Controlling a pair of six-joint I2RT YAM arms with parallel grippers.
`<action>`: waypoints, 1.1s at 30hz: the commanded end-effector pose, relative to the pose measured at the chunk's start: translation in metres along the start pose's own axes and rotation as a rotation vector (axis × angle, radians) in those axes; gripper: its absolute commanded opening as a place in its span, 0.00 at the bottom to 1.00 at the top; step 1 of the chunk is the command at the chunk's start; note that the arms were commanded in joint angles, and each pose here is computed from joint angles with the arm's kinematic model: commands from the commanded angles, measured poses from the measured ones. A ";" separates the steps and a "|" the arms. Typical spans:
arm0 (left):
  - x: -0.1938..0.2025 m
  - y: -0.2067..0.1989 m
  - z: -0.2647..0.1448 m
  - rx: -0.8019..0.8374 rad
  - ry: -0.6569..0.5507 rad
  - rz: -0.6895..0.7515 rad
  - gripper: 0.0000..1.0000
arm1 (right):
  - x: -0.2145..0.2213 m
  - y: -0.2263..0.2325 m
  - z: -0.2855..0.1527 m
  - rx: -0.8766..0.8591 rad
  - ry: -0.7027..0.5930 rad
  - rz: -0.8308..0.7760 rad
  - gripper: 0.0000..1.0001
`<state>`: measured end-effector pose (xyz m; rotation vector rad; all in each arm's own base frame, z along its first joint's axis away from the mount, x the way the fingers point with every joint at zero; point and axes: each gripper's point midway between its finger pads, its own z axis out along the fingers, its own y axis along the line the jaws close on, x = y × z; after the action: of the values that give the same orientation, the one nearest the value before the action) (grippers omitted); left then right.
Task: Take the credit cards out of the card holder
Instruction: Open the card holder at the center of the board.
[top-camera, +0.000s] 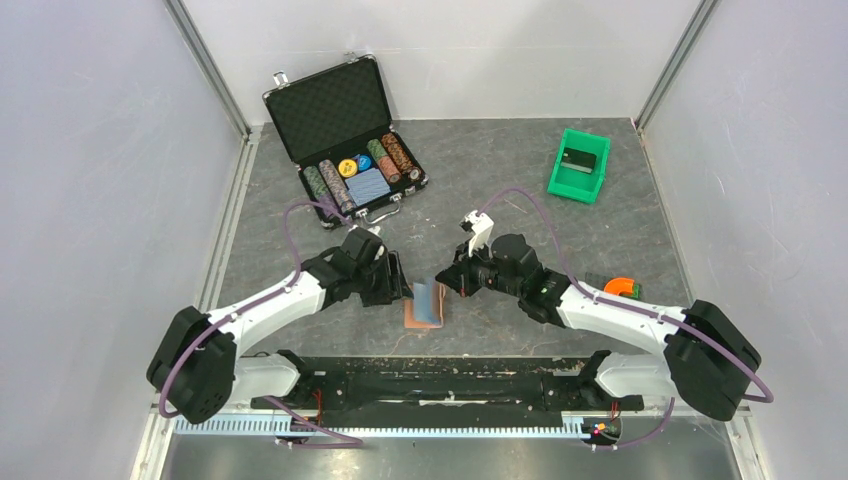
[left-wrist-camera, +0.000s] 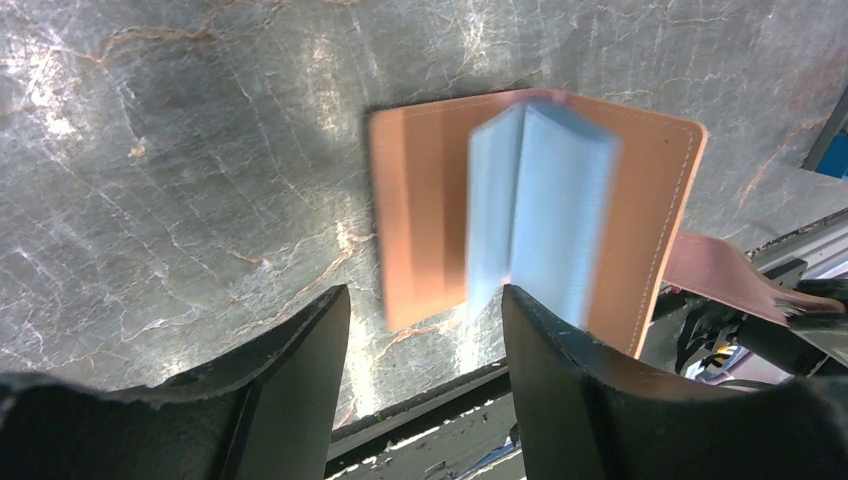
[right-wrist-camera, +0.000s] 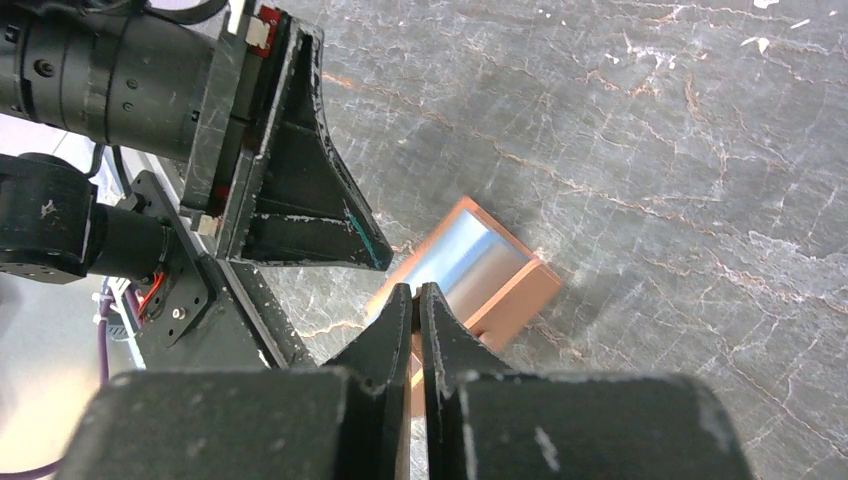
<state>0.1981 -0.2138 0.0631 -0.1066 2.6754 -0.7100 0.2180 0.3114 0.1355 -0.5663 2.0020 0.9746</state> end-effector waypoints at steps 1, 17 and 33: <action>-0.004 0.002 -0.006 -0.013 -0.036 -0.002 0.64 | -0.032 0.017 0.001 -0.059 -0.073 -0.028 0.00; -0.005 -0.017 -0.003 0.076 -0.015 0.005 0.65 | 0.018 -0.051 -0.017 0.168 0.004 0.038 0.00; -0.007 -0.049 0.007 0.203 0.068 0.056 0.52 | 0.046 -0.089 -0.033 0.274 0.034 0.086 0.00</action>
<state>0.1935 -0.2378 0.0602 -0.0495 2.7256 -0.8615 0.2309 0.2331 0.0657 -0.3715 2.1941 0.7377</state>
